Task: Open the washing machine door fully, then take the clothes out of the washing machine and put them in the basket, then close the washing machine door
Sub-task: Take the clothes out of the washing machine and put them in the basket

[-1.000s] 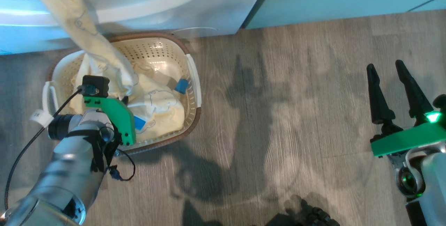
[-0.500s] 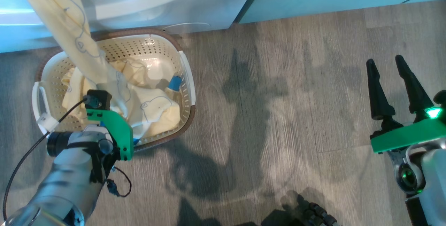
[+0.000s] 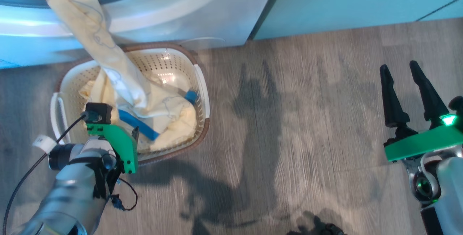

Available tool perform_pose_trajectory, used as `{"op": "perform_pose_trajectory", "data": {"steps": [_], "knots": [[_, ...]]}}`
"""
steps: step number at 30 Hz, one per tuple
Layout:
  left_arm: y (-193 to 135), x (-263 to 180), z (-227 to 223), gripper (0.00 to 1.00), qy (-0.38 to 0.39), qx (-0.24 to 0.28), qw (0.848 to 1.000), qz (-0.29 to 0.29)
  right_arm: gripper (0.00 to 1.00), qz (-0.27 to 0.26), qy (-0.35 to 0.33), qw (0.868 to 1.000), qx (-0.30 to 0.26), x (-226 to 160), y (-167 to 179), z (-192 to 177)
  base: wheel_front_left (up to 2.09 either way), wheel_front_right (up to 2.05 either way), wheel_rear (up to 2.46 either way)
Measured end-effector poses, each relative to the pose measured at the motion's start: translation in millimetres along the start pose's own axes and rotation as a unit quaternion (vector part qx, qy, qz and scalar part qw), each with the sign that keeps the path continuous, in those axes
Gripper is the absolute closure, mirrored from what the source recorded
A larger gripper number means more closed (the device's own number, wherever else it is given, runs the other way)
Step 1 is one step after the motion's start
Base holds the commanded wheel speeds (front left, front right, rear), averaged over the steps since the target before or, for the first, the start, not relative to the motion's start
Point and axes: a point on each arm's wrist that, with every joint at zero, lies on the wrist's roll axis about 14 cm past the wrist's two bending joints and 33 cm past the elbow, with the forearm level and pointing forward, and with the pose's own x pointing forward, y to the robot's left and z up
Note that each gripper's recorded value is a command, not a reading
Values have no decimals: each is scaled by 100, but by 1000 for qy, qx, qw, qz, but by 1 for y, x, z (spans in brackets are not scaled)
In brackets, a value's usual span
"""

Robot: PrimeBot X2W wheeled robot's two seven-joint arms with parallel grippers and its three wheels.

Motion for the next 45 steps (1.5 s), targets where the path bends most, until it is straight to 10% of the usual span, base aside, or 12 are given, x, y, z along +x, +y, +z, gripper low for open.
{"op": "perform_pose_trajectory", "data": {"steps": [18,45], "knots": [[30,-71,114,0,-210,-22,976,47,0,18,-38,999,18,-26,17,28,0,0,0],[46,-180,117,0,-388,-72,912,111,0,14,-57,998,28,-57,17,39,0,0,0]]}}
